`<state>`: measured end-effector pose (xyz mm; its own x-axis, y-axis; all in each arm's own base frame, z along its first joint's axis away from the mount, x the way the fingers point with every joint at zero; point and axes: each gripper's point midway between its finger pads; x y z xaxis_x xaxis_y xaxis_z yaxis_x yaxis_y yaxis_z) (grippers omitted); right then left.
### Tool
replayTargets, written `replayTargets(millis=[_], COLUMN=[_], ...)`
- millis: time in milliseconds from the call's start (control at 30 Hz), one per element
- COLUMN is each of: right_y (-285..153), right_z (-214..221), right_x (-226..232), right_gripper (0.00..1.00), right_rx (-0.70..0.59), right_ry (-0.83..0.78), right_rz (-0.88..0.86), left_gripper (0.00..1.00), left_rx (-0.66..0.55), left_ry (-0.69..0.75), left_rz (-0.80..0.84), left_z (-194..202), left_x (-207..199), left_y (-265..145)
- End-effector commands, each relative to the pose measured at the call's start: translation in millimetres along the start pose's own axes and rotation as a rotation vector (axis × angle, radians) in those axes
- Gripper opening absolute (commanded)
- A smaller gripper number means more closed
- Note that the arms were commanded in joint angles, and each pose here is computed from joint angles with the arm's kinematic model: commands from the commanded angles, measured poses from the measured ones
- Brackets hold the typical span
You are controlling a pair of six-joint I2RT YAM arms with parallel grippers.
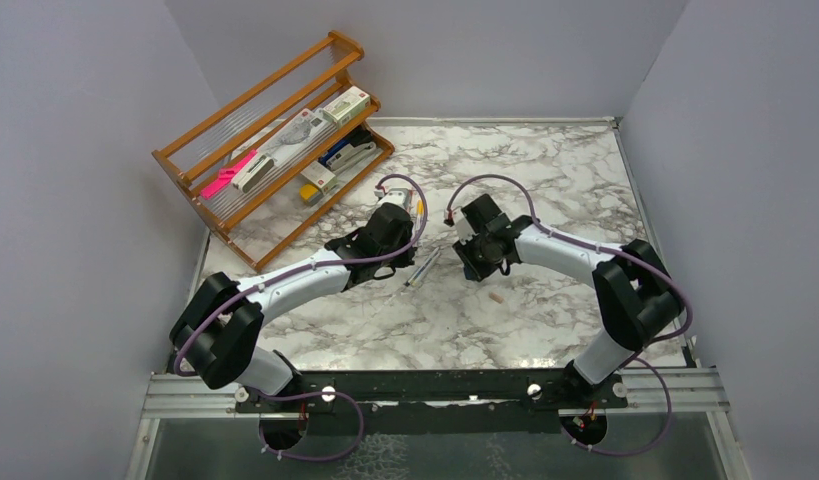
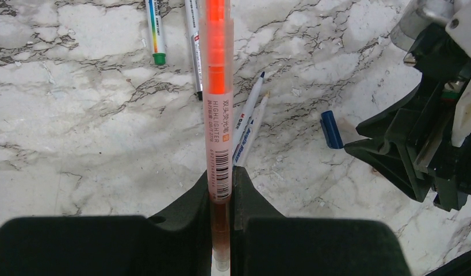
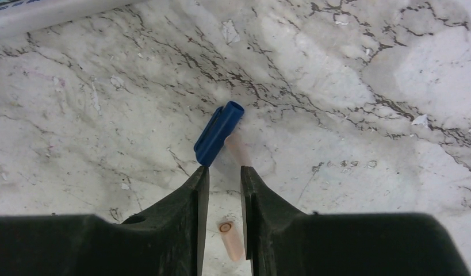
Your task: Insert the pens into the pen caps
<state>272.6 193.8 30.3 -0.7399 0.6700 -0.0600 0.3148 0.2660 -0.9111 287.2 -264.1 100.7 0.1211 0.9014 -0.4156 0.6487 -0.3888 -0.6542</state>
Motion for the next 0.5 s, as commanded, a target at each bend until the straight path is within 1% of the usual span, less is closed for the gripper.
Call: replayTargets(millis=[0, 133, 267, 333, 400, 433, 467], right_y=[-11.1, -22.1, -28.1, -26.9, -25.3, -23.9, -22.9], right_z=[-13.2, -23.9, -25.3, -22.1, -14.1, -10.7, -9.1], right_x=[-11.5, -19.5, -26.0, -29.2, -33.7, -34.6, -37.0], right_gripper=[0.28, 0.28, 0.28, 0.24, 0.13, 0.11, 0.1], right_rx=[-0.056, -0.093, -0.101, -0.087, -0.037, -0.009, 0.01], right_ry=[0.006, 0.056, 0.159, 0.229, 0.318, 0.354, 0.392], right_rz=[0.062, 0.112, 0.168, 0.2, 0.243, 0.254, 0.269], left_gripper=[0.0, 0.0, 0.0, 0.0, 0.0, 0.0, 0.0], left_rx=[-0.019, -0.021, -0.025, -0.024, -0.021, -0.021, -0.022], left_ry=[0.014, 0.009, -0.001, -0.005, -0.008, -0.007, -0.007], left_rz=[0.001, -0.001, -0.001, 0.0, -0.002, -0.002, -0.003], left_z=[-4.4, -3.7, -2.4, -1.3, 0.4, 0.9, 1.0], left_x=[-0.6, 1.0, 2.2, 2.9, 4.3, 5.0, 5.8], left_y=[-1.5, -2.0, -3.3, -4.0, -4.6, -5.2, -6.2])
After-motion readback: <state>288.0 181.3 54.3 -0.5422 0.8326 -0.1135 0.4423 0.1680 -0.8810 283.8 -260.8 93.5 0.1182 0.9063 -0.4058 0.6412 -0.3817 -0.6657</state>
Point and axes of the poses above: each gripper's point midway between its finger pads, its own y axis out along the fingers, its own x axis along the line the jaws close on, z = x × y, and after that the axes turned 8 degrees about -y, right-handed
